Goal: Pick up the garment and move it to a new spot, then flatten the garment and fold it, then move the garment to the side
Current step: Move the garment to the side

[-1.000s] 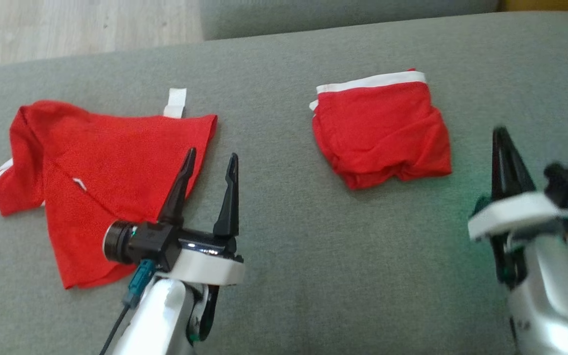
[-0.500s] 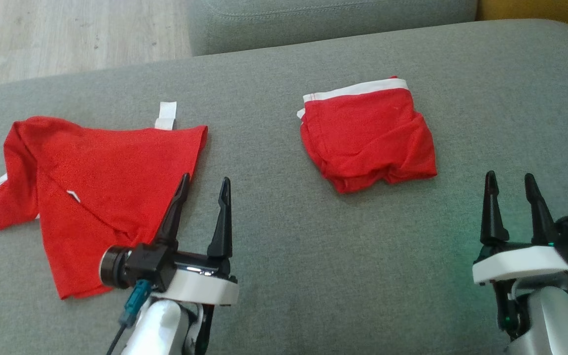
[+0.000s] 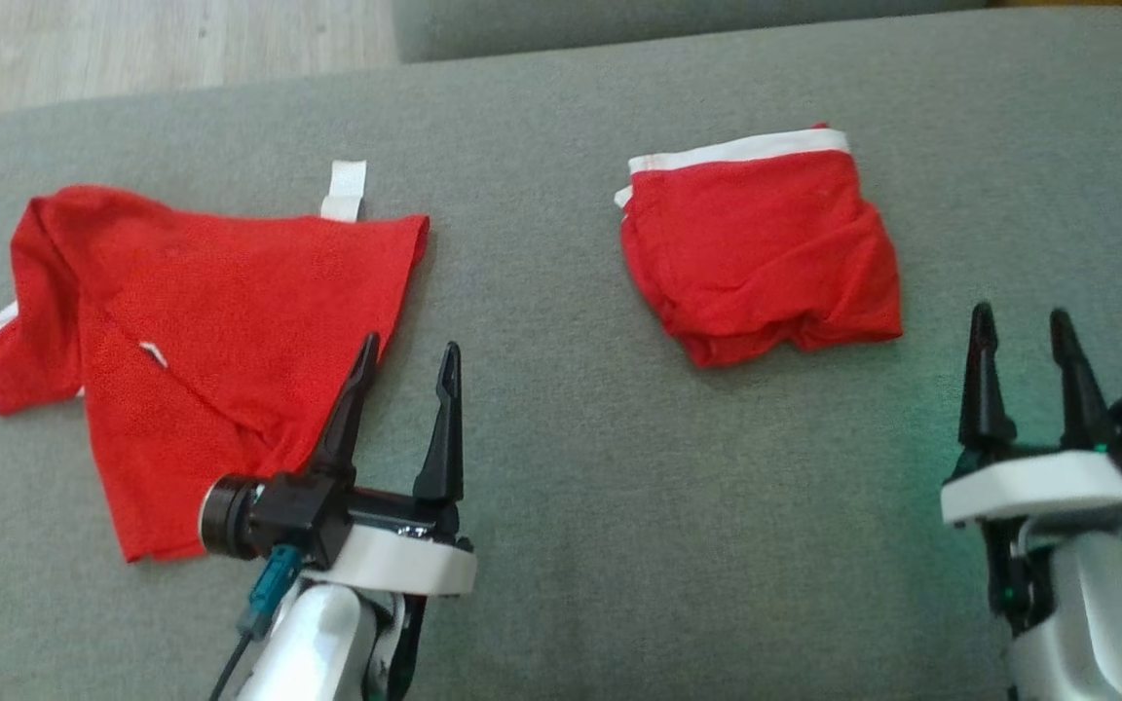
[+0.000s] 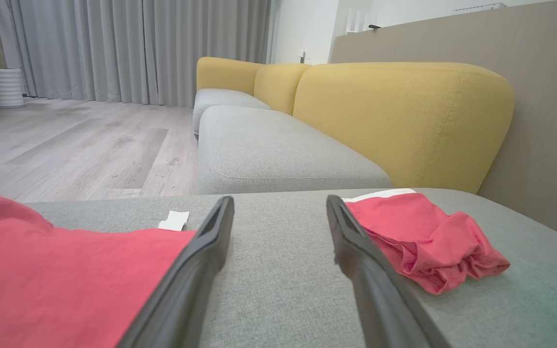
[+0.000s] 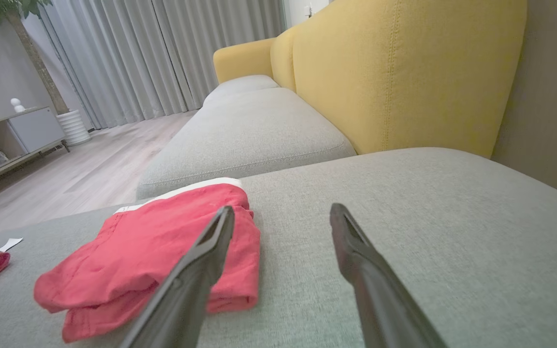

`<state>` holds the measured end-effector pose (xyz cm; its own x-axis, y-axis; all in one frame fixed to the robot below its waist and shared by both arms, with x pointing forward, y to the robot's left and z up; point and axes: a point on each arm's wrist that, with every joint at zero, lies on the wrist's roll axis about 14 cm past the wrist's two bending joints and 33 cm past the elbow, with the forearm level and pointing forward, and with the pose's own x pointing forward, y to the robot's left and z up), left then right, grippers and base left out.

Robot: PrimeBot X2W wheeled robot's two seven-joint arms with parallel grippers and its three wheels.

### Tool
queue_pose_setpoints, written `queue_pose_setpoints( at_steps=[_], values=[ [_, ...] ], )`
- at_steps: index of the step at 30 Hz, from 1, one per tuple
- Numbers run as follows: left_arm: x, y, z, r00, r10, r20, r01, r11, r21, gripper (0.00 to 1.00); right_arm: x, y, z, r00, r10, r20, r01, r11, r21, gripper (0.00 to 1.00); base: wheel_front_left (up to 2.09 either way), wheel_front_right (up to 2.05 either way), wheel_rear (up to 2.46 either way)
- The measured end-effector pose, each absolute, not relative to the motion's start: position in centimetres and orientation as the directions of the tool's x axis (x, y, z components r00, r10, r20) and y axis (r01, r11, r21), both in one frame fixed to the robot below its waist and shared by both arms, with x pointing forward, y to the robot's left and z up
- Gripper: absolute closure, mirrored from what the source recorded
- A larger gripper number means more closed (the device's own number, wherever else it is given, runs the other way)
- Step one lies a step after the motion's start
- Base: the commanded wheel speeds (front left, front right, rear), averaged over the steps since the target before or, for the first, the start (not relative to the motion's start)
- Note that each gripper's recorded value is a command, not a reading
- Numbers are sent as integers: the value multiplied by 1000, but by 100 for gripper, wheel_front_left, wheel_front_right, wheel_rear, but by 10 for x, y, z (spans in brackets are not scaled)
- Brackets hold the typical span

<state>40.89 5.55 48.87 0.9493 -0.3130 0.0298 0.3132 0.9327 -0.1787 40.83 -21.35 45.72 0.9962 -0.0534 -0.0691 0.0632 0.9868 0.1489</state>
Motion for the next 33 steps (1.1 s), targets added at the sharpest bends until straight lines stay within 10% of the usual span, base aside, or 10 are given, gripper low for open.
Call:
queue_pose_setpoints(
  at_steps=[27,28,29,33],
  values=[
    [427,86,468,969,-248,-22,242,959,-151,0,503,-162,365,826,124,-549,-81,992,102,0,0,0,0],
    [427,86,468,969,-247,-22,241,959,-151,0,504,-161,366,822,129,-554,-95,991,89,37,0,0,0],
    [427,85,468,969,-248,-21,242,959,-151,0,505,-160,366,821,135,-555,-113,991,73,95,0,0,0],
    [428,83,470,968,-250,-16,245,957,-154,0,504,-161,370,826,149,-543,-168,986,15,100,0,0,0]
  ],
)
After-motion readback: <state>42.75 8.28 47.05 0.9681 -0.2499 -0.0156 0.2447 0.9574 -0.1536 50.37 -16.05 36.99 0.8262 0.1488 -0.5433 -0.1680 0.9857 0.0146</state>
